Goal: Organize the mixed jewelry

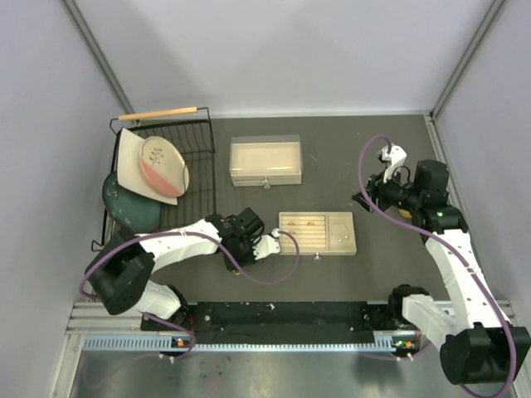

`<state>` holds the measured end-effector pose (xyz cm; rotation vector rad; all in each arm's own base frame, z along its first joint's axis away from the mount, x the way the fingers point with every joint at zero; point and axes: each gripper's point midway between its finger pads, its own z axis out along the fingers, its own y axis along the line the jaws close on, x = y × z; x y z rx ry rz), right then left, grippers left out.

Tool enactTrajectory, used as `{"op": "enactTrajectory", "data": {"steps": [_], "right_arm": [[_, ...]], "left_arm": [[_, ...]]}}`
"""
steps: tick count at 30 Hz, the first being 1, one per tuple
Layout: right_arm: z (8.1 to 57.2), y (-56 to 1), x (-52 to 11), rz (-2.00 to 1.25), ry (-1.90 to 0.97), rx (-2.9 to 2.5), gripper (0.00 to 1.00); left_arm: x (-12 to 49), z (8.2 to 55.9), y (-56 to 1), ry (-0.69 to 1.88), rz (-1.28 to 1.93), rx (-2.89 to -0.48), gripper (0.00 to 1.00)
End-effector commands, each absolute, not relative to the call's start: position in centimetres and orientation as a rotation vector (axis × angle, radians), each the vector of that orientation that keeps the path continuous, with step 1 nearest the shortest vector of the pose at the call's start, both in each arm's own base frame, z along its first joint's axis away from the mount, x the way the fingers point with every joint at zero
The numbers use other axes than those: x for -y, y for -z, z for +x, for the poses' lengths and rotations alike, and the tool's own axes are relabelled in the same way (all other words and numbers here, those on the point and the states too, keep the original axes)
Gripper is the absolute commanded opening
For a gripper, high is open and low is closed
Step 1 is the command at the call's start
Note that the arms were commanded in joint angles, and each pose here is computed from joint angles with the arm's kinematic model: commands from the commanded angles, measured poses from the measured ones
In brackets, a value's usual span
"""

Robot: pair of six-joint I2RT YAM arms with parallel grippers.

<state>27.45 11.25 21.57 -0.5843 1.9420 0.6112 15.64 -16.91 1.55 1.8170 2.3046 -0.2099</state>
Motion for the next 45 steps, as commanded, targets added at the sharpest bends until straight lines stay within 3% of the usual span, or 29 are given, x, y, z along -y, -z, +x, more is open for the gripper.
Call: {"op": "enactTrajectory", "data": {"steps": [1, 10, 18, 29, 36, 45], "right_arm": [[27.5, -22.0, -11.3, -0.607, -0.616, -1.911, 0.45], [27.6, -21.9, -11.3, -0.609, -0.62, -1.914, 0.45], [27.6, -21.9, -11.3, -0.607, -0.621, -1.914, 0.45], [27.8, -22.2, -11.5, -0.595, -0.645, -1.92, 0.45], [27.0, -24.7, -13.8, -0.654, -0.834, -1.857, 0.47], [27.7, -27.6, -17.5, -0.678, -1.108, -1.804, 0.57]], "left_arm": [[17.2, 15.7, -1.2, 0.231, 1.801, -2.3, 0.29], [16.7, 14.7, -0.1, 0.265, 1.833, -2.32, 0.22], [16.6, 14.5, 0.0, 0.274, 1.836, -2.31, 0.0], [20.4, 18.1, -3.5, 0.288, 1.715, -2.183, 0.0], [25.1, 21.7, -9.6, 0.357, 1.584, -2.028, 0.0], [29.3, 26.8, -18.4, 0.381, 1.236, -1.885, 0.0]]}}
